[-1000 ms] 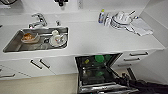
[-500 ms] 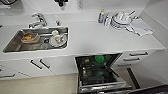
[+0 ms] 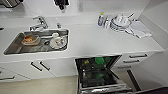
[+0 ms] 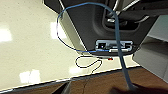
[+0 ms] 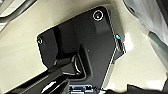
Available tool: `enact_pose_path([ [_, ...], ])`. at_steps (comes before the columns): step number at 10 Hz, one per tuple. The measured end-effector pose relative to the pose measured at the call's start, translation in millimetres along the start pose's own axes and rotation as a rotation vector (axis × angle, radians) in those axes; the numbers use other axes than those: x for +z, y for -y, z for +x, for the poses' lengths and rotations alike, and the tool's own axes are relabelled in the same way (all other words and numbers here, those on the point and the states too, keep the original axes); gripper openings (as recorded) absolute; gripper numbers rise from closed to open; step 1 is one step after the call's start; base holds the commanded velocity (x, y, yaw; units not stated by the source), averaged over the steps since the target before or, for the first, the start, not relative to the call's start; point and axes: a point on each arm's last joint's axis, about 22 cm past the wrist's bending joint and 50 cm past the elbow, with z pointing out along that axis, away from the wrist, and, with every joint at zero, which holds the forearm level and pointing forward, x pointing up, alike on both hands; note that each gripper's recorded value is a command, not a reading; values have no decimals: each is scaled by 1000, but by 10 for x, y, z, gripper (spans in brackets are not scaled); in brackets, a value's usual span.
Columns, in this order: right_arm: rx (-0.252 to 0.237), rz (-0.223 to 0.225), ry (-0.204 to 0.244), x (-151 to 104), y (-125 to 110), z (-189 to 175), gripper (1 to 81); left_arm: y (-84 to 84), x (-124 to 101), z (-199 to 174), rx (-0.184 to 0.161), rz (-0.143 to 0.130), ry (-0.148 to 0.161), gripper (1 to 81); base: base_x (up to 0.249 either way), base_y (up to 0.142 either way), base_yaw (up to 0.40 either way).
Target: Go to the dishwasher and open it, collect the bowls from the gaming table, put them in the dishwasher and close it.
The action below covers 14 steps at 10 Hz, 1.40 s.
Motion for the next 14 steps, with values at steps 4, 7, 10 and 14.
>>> enact_pose_path([
  [4,-35,-33,22,143,-202,-357,811,97,-83,449,20,8,-53,811,0,0,0],
  [7,-58,-50,20,416,-310,-584,811,97,-163,697,27,-51,-98,811,0,0,0],
  [10,-87,-56,18,726,-318,-713,811,-4,-115,1047,39,-66,-138,811,0,0,0],
  [14,-125,-54,-3,1121,-245,-633,811,-50,-55,1492,59,-76,-187,811,0,0,0],
])
